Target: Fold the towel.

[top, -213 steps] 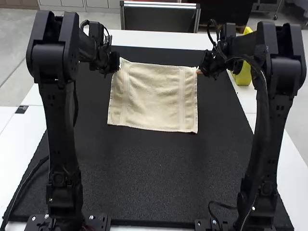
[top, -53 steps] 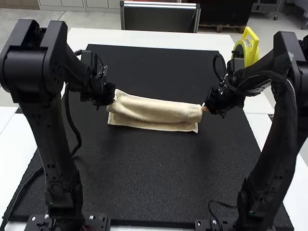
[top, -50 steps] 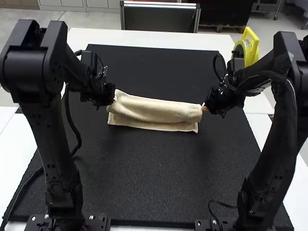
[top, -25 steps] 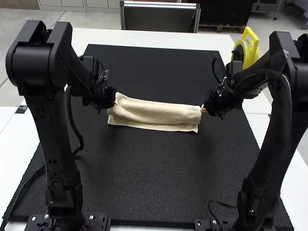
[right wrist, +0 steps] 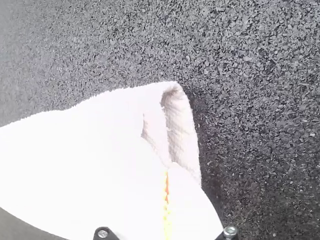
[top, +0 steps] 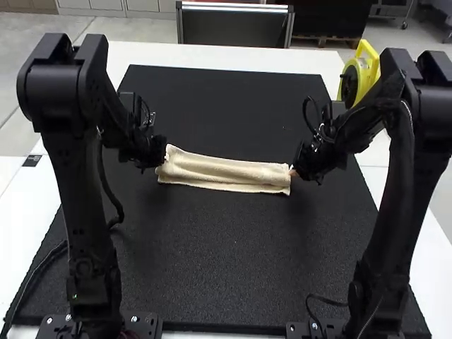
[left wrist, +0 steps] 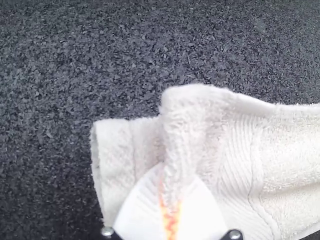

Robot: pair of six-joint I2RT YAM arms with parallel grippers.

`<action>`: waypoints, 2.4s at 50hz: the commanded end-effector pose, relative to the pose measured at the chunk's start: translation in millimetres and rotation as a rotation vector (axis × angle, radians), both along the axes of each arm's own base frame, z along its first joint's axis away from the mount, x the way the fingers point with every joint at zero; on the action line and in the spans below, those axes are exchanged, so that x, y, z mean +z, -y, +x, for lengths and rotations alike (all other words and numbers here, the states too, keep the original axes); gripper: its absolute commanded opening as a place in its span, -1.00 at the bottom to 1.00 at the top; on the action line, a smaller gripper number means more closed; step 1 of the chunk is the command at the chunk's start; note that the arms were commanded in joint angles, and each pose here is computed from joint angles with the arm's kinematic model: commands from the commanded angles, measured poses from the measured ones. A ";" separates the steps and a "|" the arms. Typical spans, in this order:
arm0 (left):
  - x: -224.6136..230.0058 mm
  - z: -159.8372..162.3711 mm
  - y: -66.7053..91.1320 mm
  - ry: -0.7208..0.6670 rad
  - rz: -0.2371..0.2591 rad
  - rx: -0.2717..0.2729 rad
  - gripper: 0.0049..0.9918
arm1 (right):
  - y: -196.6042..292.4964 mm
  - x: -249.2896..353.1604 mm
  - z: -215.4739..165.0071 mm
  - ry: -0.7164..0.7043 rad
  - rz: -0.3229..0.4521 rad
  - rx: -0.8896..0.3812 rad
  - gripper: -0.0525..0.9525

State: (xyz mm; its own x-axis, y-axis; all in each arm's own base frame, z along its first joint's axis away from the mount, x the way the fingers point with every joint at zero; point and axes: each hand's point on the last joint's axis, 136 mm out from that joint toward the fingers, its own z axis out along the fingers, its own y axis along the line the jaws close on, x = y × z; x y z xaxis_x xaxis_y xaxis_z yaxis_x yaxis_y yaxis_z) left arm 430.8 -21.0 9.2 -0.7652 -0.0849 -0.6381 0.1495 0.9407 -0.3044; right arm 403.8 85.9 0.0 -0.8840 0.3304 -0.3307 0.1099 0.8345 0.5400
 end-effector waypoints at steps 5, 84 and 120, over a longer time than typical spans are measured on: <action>-6.3 1.7 -14.0 -0.010 0.032 0.022 -0.96 | 1.1 -19.4 -9.8 -0.034 -0.042 0.006 -0.94; -9.7 -2.1 -14.4 -0.019 0.045 0.024 0.93 | 6.7 -33.0 -7.3 -0.042 -0.137 0.000 0.92; -5.3 -2.1 -6.8 -0.018 0.052 0.014 0.93 | 6.8 -30.3 -6.5 -0.040 -0.132 -0.002 0.91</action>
